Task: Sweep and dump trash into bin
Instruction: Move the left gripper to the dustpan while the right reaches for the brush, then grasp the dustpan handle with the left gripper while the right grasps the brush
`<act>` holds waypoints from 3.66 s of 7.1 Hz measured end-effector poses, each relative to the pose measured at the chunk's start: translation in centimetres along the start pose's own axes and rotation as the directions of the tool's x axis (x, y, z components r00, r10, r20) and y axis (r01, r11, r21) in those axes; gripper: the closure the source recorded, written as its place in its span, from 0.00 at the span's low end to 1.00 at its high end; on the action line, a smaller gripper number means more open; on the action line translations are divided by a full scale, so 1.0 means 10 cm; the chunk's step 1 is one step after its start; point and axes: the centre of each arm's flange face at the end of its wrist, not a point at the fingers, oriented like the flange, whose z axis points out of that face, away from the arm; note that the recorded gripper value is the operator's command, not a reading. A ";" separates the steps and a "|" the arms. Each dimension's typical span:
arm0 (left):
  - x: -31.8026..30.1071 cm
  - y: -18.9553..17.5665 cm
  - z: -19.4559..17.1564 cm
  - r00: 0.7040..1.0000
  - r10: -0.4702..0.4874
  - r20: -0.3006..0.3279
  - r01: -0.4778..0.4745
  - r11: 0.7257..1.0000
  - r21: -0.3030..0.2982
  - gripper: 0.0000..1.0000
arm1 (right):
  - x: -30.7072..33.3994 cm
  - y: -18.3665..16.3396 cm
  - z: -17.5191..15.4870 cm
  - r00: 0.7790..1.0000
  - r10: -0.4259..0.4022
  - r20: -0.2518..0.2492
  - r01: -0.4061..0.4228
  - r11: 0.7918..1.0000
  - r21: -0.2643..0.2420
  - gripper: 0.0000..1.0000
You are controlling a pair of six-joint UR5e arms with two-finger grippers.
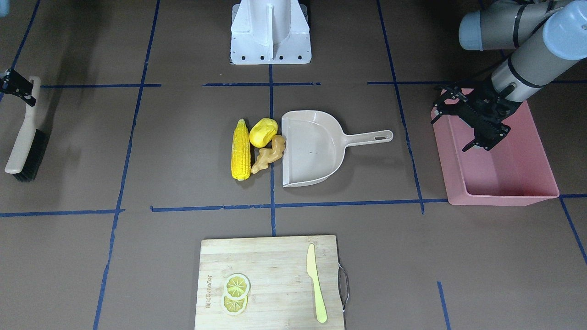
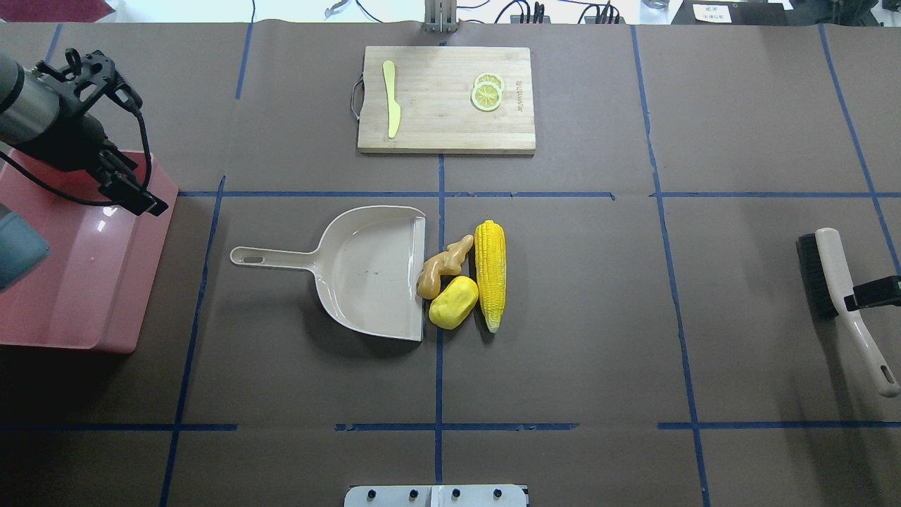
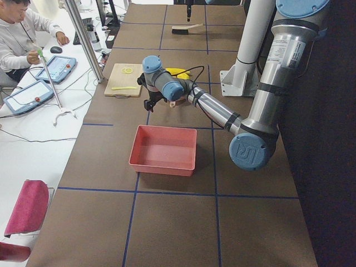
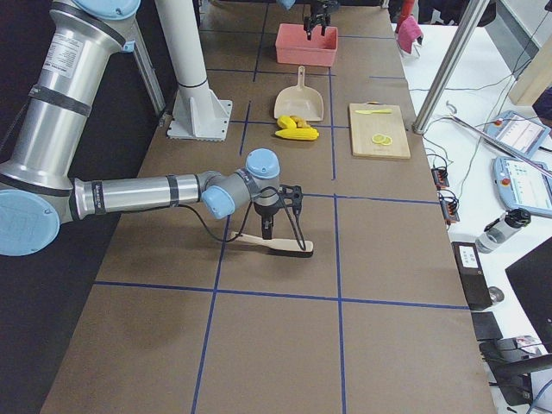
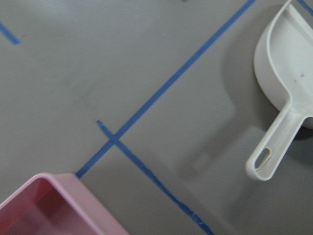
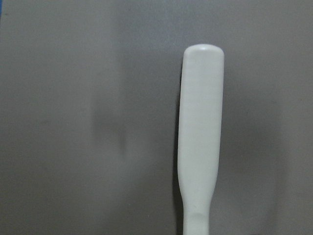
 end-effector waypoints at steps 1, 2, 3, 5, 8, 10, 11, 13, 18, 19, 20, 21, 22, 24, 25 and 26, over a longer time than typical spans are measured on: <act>0.05 -0.04 0.03 1.000 0.005 0.009 -0.005 1.000 -0.001 0.00 | 0.00 0.10 0.13 1.000 -0.008 -0.019 0.007 1.000 -0.017 0.03; 0.11 -0.10 0.06 1.000 0.013 0.009 -0.013 1.000 0.001 0.00 | 0.06 0.18 0.27 0.999 -0.017 -0.030 0.016 1.000 -0.024 0.03; 0.18 -0.15 0.10 1.000 0.020 0.003 -0.020 1.000 -0.001 0.00 | 0.17 0.25 0.40 1.000 -0.010 -0.025 0.009 1.000 -0.018 0.07; 0.25 -0.21 0.13 1.000 0.026 -0.002 -0.026 1.000 0.001 0.00 | 0.24 0.35 0.59 1.000 0.017 -0.018 -0.018 1.000 -0.015 0.56; 0.28 -0.25 0.12 0.999 0.032 -0.002 -0.032 0.999 0.006 0.00 | 0.23 0.39 0.64 1.000 0.022 -0.011 -0.022 0.999 -0.026 0.97; 0.42 -0.44 0.06 0.997 0.074 -0.010 -0.074 0.997 0.032 0.00 | 0.05 0.38 0.55 1.000 -0.014 0.024 0.015 1.000 -0.023 1.00; 0.67 -0.57 0.15 0.992 0.124 -0.026 -0.123 0.992 0.036 0.00 | -0.16 0.36 0.43 0.997 -0.047 0.055 0.047 0.999 -0.008 1.00; 1.16 -0.65 0.43 0.962 0.270 0.037 -0.271 0.962 0.022 0.01 | -0.66 0.21 0.27 0.989 -0.098 0.109 0.096 0.995 0.025 1.00; 1.49 -0.54 0.84 0.832 0.554 0.023 -0.551 0.831 -0.077 0.04 | -2.42 -0.27 0.21 0.983 -0.093 0.158 0.090 0.996 0.026 1.00; 1.51 -0.55 0.87 0.829 0.560 0.018 -0.557 0.827 -0.082 0.00 | -2.69 -0.25 0.17 0.985 -0.084 0.154 0.082 0.996 0.020 1.00; 1.52 -0.55 0.89 0.827 0.561 0.018 -0.558 0.825 -0.084 0.00 | -2.85 -0.23 0.13 0.987 -0.077 0.141 0.076 0.997 0.010 1.00; 1.54 -0.54 0.93 0.823 0.568 0.015 -0.565 0.820 -0.090 0.01 | -2.93 -0.22 0.11 0.989 -0.074 0.131 0.074 0.997 0.006 1.00; 1.58 -0.55 1.00 0.807 0.591 0.005 -0.588 0.803 -0.097 0.02 | -2.96 -0.21 0.10 0.989 -0.074 0.128 0.074 0.997 0.005 1.00; 1.63 -0.58 1.04 0.755 0.656 -0.006 -0.653 0.751 -0.098 0.02 | -3.00 -0.18 0.12 0.990 -0.081 0.119 0.080 0.997 0.011 1.00; 1.62 -0.60 1.05 0.745 0.667 -0.003 -0.663 0.741 -0.101 0.02 | -3.02 -0.16 0.14 0.990 -0.087 0.110 0.085 0.996 0.020 1.00; 1.58 -0.61 1.10 0.744 0.669 0.003 -0.664 0.739 -0.114 0.06 | -3.03 -0.15 0.16 0.990 -0.089 0.105 0.087 0.996 0.025 1.00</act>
